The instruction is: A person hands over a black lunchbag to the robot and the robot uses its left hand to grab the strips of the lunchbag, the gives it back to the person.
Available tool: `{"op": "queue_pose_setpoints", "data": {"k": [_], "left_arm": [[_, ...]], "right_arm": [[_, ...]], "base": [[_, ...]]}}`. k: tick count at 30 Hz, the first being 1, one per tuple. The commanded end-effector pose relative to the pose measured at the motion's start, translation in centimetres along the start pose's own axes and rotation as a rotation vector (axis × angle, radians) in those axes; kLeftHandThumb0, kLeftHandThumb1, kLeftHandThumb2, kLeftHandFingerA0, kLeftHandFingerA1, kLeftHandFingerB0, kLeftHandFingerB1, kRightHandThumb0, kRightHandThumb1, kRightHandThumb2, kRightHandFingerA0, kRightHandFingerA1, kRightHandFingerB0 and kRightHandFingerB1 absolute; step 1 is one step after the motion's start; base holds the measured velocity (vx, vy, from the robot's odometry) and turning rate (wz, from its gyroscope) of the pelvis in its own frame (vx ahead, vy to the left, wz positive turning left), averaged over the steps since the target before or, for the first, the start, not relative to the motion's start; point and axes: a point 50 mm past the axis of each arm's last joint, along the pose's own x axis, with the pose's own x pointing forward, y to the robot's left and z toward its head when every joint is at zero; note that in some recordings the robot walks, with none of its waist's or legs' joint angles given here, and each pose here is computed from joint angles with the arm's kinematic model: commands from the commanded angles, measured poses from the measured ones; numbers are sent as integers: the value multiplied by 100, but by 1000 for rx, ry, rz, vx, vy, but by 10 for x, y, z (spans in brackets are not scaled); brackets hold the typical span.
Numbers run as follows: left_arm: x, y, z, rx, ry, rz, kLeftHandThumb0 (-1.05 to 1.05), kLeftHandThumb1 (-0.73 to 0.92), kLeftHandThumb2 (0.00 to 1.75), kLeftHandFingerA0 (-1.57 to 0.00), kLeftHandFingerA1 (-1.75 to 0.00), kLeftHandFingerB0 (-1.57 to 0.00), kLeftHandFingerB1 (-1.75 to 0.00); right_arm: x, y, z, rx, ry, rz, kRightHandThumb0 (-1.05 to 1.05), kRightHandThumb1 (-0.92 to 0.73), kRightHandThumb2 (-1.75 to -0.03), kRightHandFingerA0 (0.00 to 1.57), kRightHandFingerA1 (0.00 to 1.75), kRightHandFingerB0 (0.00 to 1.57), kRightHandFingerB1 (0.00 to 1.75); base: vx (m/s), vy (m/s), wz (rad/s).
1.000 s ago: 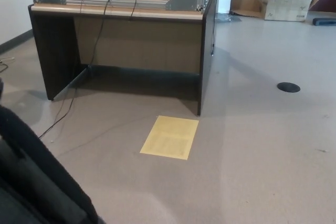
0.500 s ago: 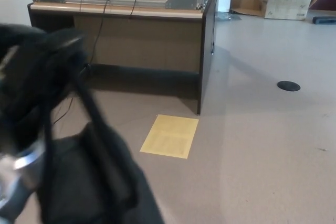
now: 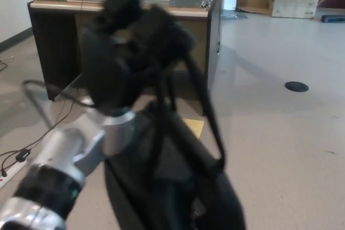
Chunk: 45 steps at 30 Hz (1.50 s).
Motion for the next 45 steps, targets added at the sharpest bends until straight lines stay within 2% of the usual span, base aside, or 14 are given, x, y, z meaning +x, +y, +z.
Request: {"op": "queue_pose_setpoints", "data": {"k": [1,13,14,15,18,19,22,26,30,31,35,37,42,45], "left_arm": [[17,-41,14,3,-6,-251,-23,56,54,-79,-173,-66,-161],[24,-77,40,15,-88,-367,-38,43,81,-108,-137,-86,-124],[27,-79,41,11,-88,-369,-30,62,56,-74,-175,-62,-161],[31,-81,43,10,-90,-371,-39,42,81,-109,-138,-87,-124],[40,-86,48,-6,-87,-366,-29,61,56,-75,-175,-59,-165],[45,-88,50,-7,-88,-375,-38,43,83,-110,-135,-82,-116],[51,-89,52,6,-99,-362,-34,56,58,-80,-167,-87,-105],[49,-87,48,10,-95,-355,-26,59,56,-78,-175,-67,-163],[43,-81,35,41,-80,-380,-29,60,56,-76,-175,-67,-163],[41,-80,32,51,-71,-388,-36,41,82,-112,-135,-88,-118],[40,-75,21,78,-42,-404,-32,55,60,-87,-155,-92,-89],[42,-70,15,87,-42,-402,-32,57,59,-80,-164,-76,-126],[41,-65,10,66,-38,-391,-36,44,81,-109,-137,-80,-119],[37,-64,11,41,-15,-391,-44,52,65,-80,-150,-78,-115]], "right_arm": [[2,-9,-3,-20,17,3,-63,-73,-62,42,42,57,45],[7,-12,3,-30,0,6,-57,-73,-62,41,41,57,45],[8,-12,4,-32,-1,5,-57,-73,-62,42,41,58,45],[8,-12,4,-34,3,6,-56,-75,-62,42,40,57,44],[12,-13,7,-27,1,-2,-57,-72,-62,41,40,58,44],[12,-13,8,-26,0,-4,-58,-72,-62,41,40,58,44],[14,-14,10,-21,-11,-17,-58,-73,-62,42,41,59,45],[15,-15,11,-29,-15,-14,-58,-73,-62,42,42,60,45],[18,-15,14,-43,-23,-4,-56,-73,-62,42,41,60,45],[18,-15,15,-45,-23,-4,-56,-73,-61,42,41,60,45],[21,-16,16,-49,-23,0,-57,-73,-62,40,41,59,45],[22,-17,18,-46,-26,0,-55,-72,-61,40,41,58,45],[23,-17,18,-19,-20,-12,-55,-71,-61,41,41,62,46],[21,-16,17,-32,-24,-7,-55,-71,-62,42,42,61,47]], "base": [[0,0,0],[0,0,0],[0,0,0],[0,0,0],[0,0,0],[0,0,0],[0,0,0],[0,0,0],[0,0,0],[0,0,0],[0,0,0],[0,0,0],[0,0,0],[0,0,0]]}}
